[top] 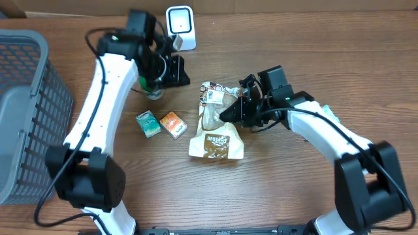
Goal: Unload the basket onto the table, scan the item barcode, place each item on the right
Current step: 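Lift the bread bag with the right gripper toward the scanner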
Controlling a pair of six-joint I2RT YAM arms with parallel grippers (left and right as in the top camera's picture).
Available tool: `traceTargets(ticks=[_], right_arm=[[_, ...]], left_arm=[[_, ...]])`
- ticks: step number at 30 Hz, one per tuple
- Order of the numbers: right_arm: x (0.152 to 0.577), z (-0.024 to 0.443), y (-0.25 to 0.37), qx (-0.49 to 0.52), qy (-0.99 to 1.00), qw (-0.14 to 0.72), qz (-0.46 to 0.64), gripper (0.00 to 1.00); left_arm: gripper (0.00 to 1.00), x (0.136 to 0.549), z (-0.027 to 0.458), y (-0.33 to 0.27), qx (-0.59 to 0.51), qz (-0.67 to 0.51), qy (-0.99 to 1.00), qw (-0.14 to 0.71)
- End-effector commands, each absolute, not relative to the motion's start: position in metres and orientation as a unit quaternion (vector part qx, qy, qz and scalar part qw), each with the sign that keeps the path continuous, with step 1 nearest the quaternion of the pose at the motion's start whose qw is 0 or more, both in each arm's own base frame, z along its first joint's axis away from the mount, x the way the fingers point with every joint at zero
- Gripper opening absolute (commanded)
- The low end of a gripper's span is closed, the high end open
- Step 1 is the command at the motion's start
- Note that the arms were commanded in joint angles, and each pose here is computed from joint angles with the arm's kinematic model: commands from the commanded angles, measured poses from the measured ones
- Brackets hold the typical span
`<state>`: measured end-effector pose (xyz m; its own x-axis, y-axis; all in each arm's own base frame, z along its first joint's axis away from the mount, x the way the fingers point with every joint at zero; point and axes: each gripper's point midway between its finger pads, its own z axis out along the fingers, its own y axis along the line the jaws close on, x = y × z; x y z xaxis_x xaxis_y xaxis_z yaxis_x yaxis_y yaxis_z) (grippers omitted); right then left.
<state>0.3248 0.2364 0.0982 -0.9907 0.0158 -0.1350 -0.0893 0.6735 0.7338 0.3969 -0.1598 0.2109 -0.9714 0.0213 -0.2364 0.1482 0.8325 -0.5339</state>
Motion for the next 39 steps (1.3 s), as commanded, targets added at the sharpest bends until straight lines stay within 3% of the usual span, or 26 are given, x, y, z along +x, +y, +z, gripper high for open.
traceTargets(ticks=[1,9,17,21,26,27,28,29,35,39], right_arm=[[0.335,0.136,0.241,-0.073,0.903,0.115,0.408,0.04],[0.377,0.201,0.220,-0.101,0.926,0.211,0.296,0.04],[0.393,0.301,0.255,-0.203,0.844,0.315,0.385,0.04],[0.402,0.340,0.259,-0.214,0.823,0.356,0.388,0.03],[0.434,0.386,0.254,-0.208,0.824,0.426,0.312,0.03],[0.441,0.388,0.254,-0.205,0.826,0.437,0.291,0.03],[0.451,0.389,0.252,-0.199,0.828,0.453,0.264,0.04],[0.462,0.388,0.249,-0.189,0.831,0.470,0.230,0.04],[0.549,0.354,0.236,-0.150,0.800,0.576,-0.079,0.04],[0.588,0.319,0.257,-0.220,0.746,0.590,-0.216,0.04]], left_arm=[[0.04,0.403,0.256,-0.139,0.057,-0.265,0.948,0.168],[0.04,0.414,0.293,-0.048,-0.016,-0.194,0.955,0.222],[0.05,0.400,0.301,0.025,-0.007,-0.151,0.959,0.238],[0.17,0.399,0.304,0.051,-0.032,-0.140,0.958,0.250],[0.34,0.397,0.304,0.074,-0.059,-0.129,0.956,0.255],[0.43,0.396,0.304,0.076,-0.061,-0.128,0.956,0.255],[0.83,0.396,0.303,0.078,-0.063,-0.127,0.956,0.255],[0.99,0.396,0.303,0.079,-0.065,-0.126,0.956,0.255],[1.00,0.395,0.302,0.080,-0.066,-0.127,0.957,0.254],[0.99,0.395,0.302,0.080,-0.066,-0.127,0.957,0.254]])
